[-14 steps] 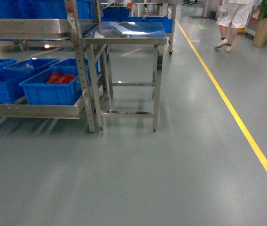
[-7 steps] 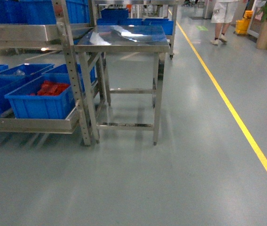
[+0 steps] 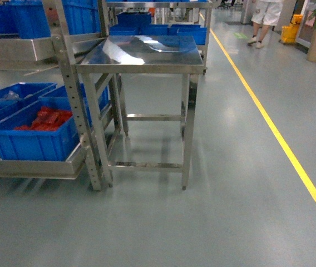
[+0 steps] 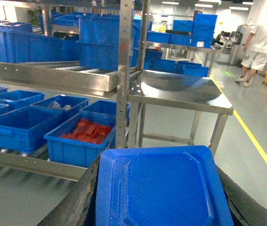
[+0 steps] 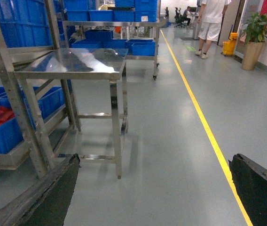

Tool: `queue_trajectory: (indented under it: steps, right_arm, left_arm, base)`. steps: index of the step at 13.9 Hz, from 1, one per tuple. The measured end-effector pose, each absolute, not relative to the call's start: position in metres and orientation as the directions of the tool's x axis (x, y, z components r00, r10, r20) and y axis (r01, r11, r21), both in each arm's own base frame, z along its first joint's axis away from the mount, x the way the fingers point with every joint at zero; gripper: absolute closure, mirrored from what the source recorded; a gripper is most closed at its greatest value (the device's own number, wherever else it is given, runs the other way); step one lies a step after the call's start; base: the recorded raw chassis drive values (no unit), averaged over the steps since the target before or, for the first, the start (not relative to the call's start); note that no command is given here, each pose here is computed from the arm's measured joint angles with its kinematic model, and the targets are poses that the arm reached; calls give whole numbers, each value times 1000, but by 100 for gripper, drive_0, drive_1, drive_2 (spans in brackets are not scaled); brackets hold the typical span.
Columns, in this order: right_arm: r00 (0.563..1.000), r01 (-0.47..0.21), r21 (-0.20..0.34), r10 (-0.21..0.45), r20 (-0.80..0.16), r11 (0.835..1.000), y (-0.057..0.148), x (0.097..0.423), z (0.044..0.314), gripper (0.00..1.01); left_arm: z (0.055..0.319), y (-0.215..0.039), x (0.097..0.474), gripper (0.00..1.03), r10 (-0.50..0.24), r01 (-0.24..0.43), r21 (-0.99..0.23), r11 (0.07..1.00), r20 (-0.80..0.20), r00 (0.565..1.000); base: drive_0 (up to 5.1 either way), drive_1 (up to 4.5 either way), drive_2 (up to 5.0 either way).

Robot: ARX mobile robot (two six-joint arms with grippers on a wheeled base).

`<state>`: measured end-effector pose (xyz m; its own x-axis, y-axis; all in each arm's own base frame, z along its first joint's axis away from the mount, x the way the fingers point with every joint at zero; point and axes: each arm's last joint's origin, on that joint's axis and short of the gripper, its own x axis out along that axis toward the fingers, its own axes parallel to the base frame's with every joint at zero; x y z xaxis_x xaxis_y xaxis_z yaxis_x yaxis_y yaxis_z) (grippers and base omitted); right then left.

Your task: Pick blue part to blue bin on bottom shelf

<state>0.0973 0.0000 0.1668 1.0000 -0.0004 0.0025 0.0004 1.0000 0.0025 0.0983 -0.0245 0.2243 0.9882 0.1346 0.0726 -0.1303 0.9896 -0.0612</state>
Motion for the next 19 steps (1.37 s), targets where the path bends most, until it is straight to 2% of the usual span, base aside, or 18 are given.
queue_trajectory:
  steps: [19]
  right_arm:
    - [1000, 0, 2, 0, 7, 1000, 0, 97, 167, 3]
  left_arm:
    - [224, -24, 98, 59, 137, -132, -62, 989, 74, 988]
  base:
    - [-1, 420, -423]
